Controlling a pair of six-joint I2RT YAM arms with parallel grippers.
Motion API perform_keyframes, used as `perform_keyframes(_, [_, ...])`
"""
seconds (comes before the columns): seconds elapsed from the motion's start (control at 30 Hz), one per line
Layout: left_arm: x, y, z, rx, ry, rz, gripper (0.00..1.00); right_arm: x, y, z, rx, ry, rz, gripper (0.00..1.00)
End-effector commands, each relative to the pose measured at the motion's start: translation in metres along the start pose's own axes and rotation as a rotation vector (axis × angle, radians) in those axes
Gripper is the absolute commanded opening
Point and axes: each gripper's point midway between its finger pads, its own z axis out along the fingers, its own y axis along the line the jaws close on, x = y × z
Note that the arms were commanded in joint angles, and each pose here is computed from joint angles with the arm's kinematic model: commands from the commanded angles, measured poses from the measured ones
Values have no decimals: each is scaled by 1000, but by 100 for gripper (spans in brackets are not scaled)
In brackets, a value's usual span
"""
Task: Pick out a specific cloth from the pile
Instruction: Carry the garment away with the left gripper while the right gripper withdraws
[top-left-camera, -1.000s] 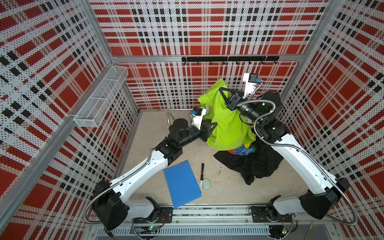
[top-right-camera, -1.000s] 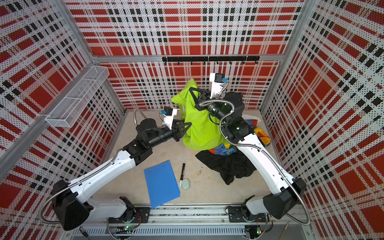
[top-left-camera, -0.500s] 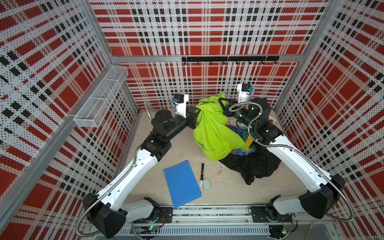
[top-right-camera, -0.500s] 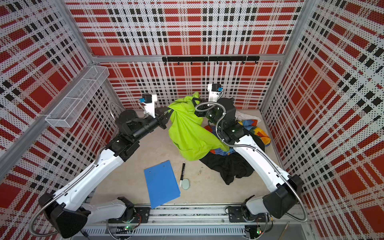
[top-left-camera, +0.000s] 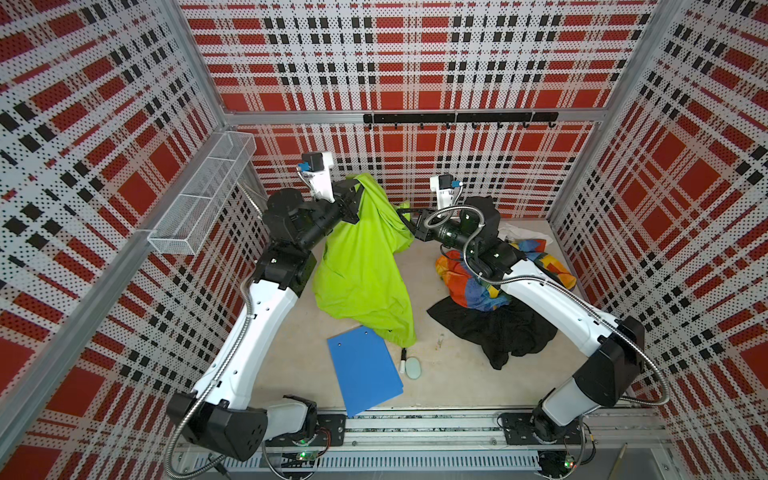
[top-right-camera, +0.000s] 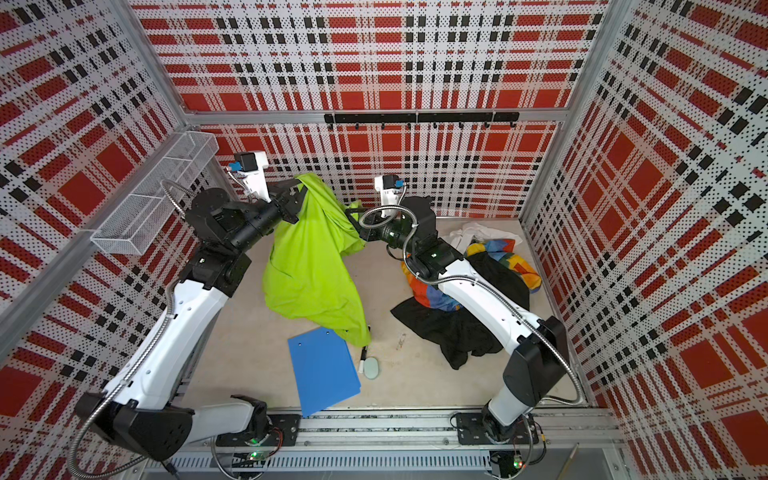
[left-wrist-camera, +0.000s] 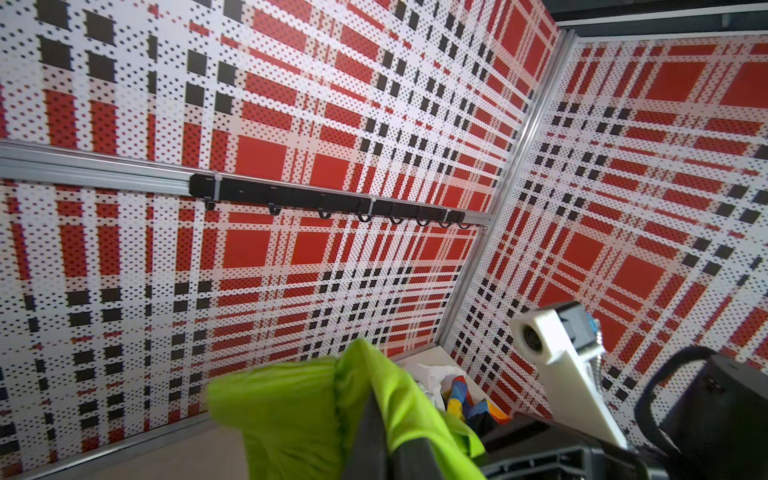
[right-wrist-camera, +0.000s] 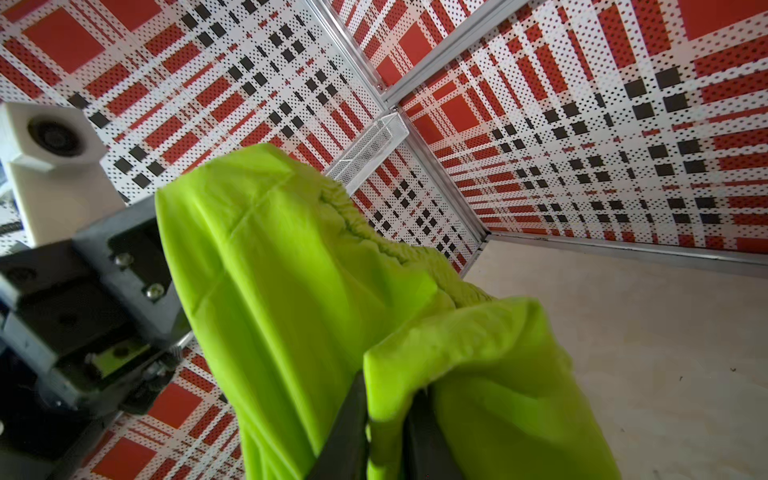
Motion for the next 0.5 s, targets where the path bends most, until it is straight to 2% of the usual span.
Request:
perform_keyframes(0.0, [-68,-1,-8,43,-187,23,0,4,0,5,-40,15,29,36])
perform_keyframes(0.13, [-83,16,-4,34,-220,26,0,9,-5,3,-23,23,26,49])
perform_keyframes(0.3, [-102,28,-5,58,-266,34,0,12,-14,-6,43,25,-14,55])
perform_keyframes(0.47, [-108,34,-3,106,-287,72,0,17,-23,-15,96,30,-40,66])
